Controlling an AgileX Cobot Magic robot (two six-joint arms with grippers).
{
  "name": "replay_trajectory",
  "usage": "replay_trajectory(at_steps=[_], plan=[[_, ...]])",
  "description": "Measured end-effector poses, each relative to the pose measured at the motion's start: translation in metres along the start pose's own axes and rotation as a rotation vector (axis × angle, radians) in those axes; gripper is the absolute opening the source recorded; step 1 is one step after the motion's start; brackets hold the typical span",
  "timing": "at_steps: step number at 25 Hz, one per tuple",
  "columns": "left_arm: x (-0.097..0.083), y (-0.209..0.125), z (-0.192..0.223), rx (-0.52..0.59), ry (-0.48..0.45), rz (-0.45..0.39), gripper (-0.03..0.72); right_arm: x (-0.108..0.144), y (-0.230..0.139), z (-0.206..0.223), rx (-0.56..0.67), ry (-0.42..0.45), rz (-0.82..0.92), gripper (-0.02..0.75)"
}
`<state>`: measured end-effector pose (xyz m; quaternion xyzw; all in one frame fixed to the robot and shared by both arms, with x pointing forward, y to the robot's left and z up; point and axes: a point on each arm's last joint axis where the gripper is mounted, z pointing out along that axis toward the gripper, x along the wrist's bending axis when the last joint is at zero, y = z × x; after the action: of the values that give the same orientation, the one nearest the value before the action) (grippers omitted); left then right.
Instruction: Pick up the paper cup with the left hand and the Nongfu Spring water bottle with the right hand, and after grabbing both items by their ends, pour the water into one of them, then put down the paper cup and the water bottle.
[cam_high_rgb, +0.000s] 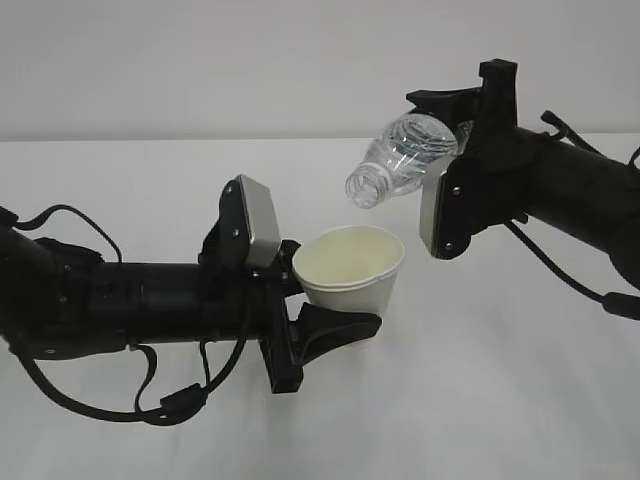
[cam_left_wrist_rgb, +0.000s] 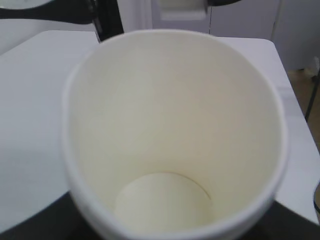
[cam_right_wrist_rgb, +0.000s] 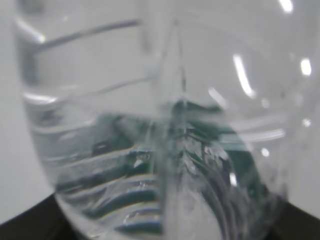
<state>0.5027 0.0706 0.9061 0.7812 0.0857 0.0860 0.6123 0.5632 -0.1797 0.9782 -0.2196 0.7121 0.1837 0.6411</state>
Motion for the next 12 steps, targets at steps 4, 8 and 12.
replay_trajectory(at_steps=[4, 8, 12], plan=[[0.0015, 0.0005, 0.0000, -0.006, 0.016, -0.010, 0.414, -0.0005, 0.0001, 0.0000, -0.001, -0.005, 0.000, 0.472], [0.0016, 0.0006, 0.0000, -0.006, 0.018, -0.011, 0.414, -0.0009, 0.0002, 0.0000, -0.002, -0.009, -0.004, 0.472], [0.0017, 0.0006, 0.0000, -0.007, 0.019, -0.012, 0.414, -0.0009, 0.0002, 0.0000, -0.002, -0.009, -0.016, 0.472]])
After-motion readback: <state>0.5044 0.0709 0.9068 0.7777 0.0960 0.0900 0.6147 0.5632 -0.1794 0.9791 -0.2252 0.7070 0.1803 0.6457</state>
